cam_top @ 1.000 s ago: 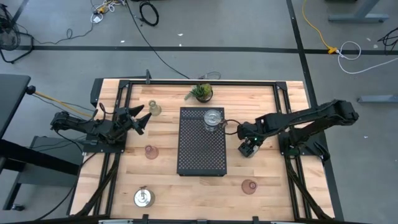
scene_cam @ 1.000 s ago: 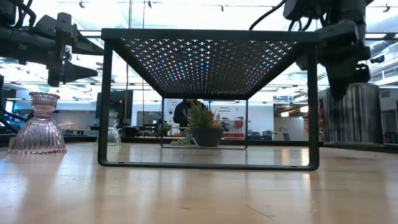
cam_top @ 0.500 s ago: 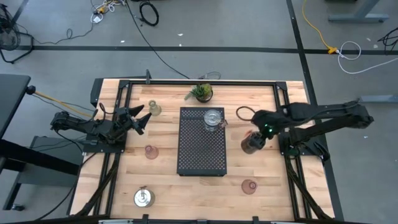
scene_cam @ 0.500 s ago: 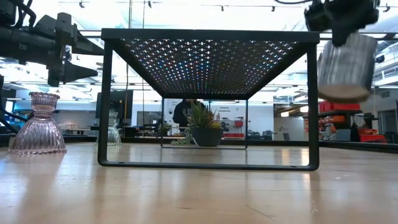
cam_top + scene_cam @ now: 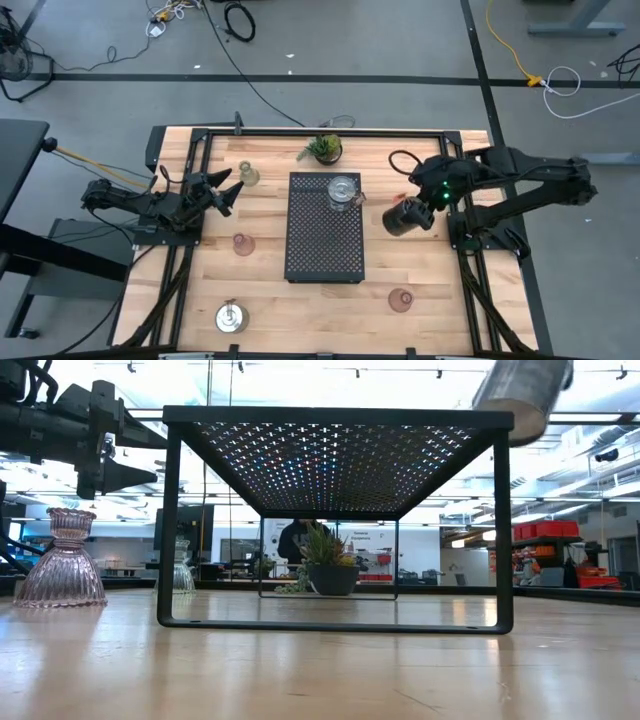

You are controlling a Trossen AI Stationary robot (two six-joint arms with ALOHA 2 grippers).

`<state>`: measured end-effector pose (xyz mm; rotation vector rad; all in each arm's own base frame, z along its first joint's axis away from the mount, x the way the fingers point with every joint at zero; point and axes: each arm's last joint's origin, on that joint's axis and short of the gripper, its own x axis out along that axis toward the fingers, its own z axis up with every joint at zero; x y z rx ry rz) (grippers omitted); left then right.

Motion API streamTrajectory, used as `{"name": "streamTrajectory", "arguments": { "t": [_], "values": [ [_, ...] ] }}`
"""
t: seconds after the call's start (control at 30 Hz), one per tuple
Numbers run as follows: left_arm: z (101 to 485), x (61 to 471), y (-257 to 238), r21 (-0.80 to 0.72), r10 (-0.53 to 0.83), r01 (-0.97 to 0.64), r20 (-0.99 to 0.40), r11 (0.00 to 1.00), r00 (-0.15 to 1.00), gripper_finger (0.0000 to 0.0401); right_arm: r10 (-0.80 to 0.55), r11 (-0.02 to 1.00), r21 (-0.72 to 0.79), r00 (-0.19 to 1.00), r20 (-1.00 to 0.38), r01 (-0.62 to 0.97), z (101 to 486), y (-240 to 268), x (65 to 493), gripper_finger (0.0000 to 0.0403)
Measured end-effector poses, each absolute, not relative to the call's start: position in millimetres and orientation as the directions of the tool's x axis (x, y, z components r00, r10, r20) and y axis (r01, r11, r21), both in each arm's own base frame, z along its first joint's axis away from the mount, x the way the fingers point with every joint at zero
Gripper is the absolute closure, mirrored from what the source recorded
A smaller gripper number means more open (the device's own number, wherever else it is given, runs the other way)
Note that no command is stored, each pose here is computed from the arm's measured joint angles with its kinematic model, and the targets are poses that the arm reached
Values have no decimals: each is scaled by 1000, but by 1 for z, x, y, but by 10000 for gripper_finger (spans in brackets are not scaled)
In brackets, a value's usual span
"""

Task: Pick & Place candle stick holders
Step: Put the right scented candle can on the shelf aligned with the other scented candle can

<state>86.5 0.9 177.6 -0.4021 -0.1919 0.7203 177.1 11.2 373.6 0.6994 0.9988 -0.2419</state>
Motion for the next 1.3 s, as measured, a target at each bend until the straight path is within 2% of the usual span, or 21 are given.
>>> {"name": "streamTrajectory", "arguments": {
  "t": [0.4,0.57,0.93,1.3],
  "values": [
    [178,86,1,-420,673,-601,33,680,739,23,161,825,355,418,-894,441,402,20,238,67],
    [178,86,1,-421,674,-601,34,680,738,23,161,828,351,416,-895,436,407,23,269,66],
    [178,86,1,-420,673,-601,33,680,738,23,179,813,349,370,-912,466,390,28,325,65],
    [178,87,1,-421,674,-601,33,680,738,23,155,796,336,366,-917,503,377,28,342,64]
  ]
}}
